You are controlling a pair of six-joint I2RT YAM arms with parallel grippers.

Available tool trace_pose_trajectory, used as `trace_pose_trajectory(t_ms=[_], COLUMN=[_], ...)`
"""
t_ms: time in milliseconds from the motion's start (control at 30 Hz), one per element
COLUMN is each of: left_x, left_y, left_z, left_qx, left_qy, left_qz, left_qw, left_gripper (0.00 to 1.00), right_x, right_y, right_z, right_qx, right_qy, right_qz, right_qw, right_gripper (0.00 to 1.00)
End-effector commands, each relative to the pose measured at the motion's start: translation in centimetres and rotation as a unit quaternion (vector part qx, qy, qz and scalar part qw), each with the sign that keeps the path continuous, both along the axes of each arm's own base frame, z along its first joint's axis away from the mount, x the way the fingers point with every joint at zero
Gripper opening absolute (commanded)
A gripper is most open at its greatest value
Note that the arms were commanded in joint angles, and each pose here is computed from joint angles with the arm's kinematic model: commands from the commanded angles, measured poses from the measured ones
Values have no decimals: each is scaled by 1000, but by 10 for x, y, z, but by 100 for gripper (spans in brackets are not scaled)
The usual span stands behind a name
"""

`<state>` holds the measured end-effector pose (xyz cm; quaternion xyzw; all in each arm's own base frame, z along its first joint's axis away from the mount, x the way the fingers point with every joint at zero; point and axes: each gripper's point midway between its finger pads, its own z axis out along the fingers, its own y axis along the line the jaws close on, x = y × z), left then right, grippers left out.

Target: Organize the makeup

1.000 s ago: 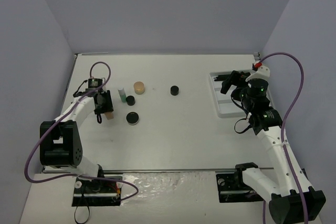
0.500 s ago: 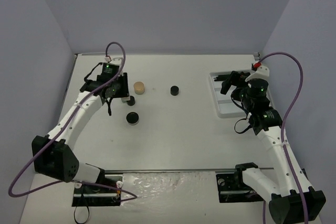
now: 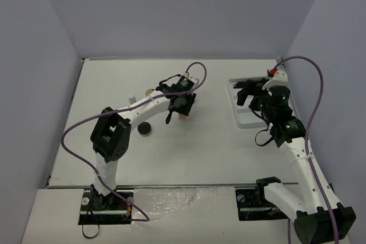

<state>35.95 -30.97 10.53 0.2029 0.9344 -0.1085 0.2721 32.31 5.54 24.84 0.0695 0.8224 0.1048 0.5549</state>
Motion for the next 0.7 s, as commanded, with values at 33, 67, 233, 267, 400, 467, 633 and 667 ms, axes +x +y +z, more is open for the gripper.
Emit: trace_pose_trajectory(t_ms=[33,67,233,267,400,467,633,667], left_x=[23,23,17,16,13,12,13,15], left_y=[-29,-31,-32,-32,-29,-27,-11,-4], left_z=[35,31,16,15,24,27,57,69], left_qx=[-30,-29,-21,-21,-29,-31,-33,-37], left_qy=[-63,-62,-54,-53,-62,-65,-92,-102], left_qz=[-31,-34,-41,-41,-36,-35,-9,4], left_qw=[997,997,997,998,997,997,995,994], left_gripper=[9,12,36,41,73,81,94,95], right_x=[2,2,1,1,3,5,7,8], right_y=[9,10,17,17,30,35,58,63], right_z=[21,20,16,16,16,14,16,18], right_qx=[-2,-2,-6,-6,-9,-9,-21,-26], right_qy=[-34,-32,-28,-28,-25,-20,-21,-23], right_qz=[28,32,52,53,89,99,160,171], right_qw=[999,999,998,998,996,995,987,985], right_gripper=[100,100,100,100,100,100,100,100])
